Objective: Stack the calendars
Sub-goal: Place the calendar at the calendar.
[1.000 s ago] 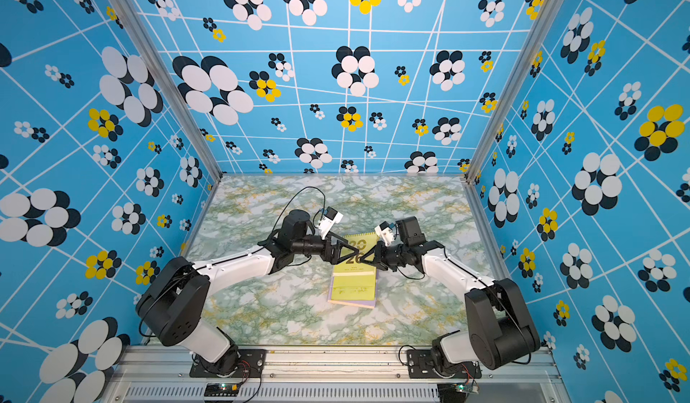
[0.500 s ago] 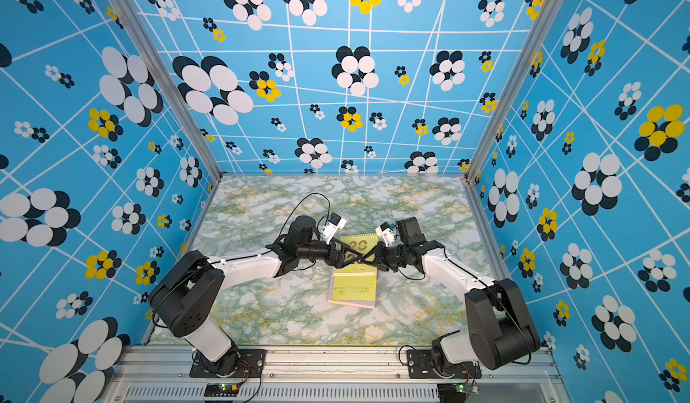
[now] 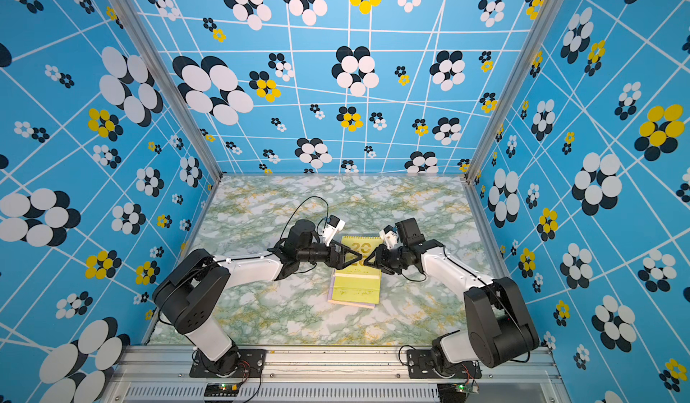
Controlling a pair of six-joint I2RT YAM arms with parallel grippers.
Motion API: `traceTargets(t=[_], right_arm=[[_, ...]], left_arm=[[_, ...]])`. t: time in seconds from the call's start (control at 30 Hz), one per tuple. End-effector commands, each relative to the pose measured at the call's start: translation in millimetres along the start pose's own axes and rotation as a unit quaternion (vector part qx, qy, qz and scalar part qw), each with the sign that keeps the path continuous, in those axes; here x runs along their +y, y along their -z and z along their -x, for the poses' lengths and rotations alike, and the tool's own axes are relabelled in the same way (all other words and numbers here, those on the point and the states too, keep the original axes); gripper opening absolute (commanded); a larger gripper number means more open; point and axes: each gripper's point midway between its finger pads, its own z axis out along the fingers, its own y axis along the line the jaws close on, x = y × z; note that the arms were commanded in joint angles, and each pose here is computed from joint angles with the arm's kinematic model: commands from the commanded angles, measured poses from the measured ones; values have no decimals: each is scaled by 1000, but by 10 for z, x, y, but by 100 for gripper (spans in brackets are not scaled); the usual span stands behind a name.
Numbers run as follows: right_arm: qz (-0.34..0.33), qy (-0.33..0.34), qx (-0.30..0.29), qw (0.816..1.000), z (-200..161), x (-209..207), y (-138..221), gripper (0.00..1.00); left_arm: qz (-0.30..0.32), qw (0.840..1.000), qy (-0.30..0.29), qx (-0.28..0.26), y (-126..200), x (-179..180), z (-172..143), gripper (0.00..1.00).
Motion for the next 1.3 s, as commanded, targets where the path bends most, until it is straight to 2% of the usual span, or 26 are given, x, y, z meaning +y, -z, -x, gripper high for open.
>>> traceTargets(t=[0.0, 0.43, 0.8, 1.13, 1.27], right_arm=[[-85, -25, 10, 996, -65, -331, 23, 38], [-163, -19, 45, 985, -138, -417, 98, 41], [-214, -4, 39, 976, -139, -387, 239, 47], [-232, -7, 31, 972, -118, -394, 324, 54], [-217, -6, 22, 976, -85, -332, 313, 56]], left_arm=[[9, 1000, 18, 9, -37, 100, -138, 100], [15, 1000, 21, 9, -44, 146, -149, 100], [22, 999, 25, 8, -20, 214, -154, 100], [24, 999, 33, 0, 12, 271, -178, 100], [29, 999, 25, -17, 90, 230, -52, 100]])
